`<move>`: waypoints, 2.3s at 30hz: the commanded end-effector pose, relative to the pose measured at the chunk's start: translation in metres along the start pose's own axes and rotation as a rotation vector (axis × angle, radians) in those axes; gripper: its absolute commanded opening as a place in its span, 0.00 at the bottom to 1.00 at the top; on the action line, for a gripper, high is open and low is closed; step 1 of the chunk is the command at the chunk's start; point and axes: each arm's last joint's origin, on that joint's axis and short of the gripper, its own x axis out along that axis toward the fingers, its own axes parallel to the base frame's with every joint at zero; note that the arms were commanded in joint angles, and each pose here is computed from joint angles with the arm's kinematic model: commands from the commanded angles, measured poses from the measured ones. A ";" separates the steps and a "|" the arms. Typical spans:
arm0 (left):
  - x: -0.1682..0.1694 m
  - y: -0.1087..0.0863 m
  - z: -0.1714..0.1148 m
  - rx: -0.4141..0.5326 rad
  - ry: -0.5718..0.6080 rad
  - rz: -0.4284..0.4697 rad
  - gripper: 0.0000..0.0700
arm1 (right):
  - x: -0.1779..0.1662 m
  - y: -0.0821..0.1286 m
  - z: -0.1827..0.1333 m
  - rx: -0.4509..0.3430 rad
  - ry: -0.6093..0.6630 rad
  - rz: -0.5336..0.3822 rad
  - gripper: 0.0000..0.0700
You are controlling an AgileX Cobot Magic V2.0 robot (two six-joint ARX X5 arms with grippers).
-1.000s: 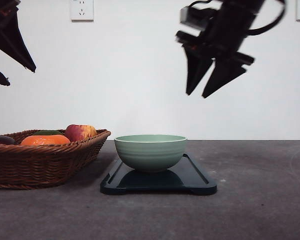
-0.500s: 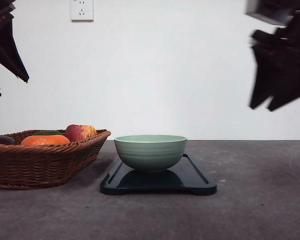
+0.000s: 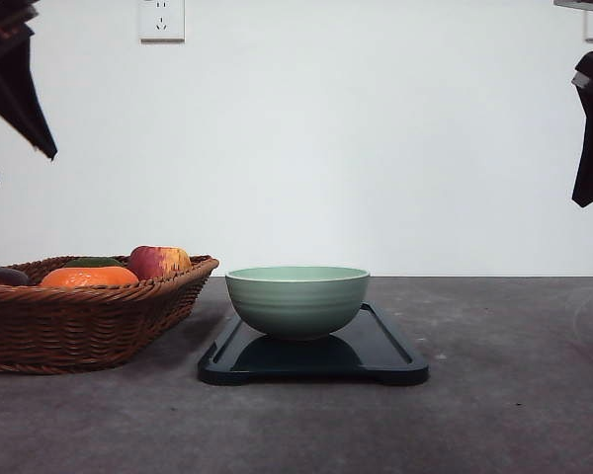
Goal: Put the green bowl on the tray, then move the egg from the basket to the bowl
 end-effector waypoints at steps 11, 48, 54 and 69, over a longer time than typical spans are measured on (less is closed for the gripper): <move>0.051 -0.007 0.058 0.064 0.180 0.166 0.57 | 0.002 0.000 0.001 -0.029 -0.002 -0.001 0.37; 0.166 0.015 0.060 0.107 0.387 0.262 0.40 | 0.003 0.001 -0.001 -0.033 0.004 -0.001 0.37; 0.166 0.015 0.059 0.118 0.403 0.261 0.36 | 0.003 0.001 -0.001 -0.034 -0.003 -0.001 0.37; 0.155 0.011 0.066 0.130 0.387 0.258 0.32 | 0.003 0.001 0.000 -0.034 -0.008 -0.001 0.37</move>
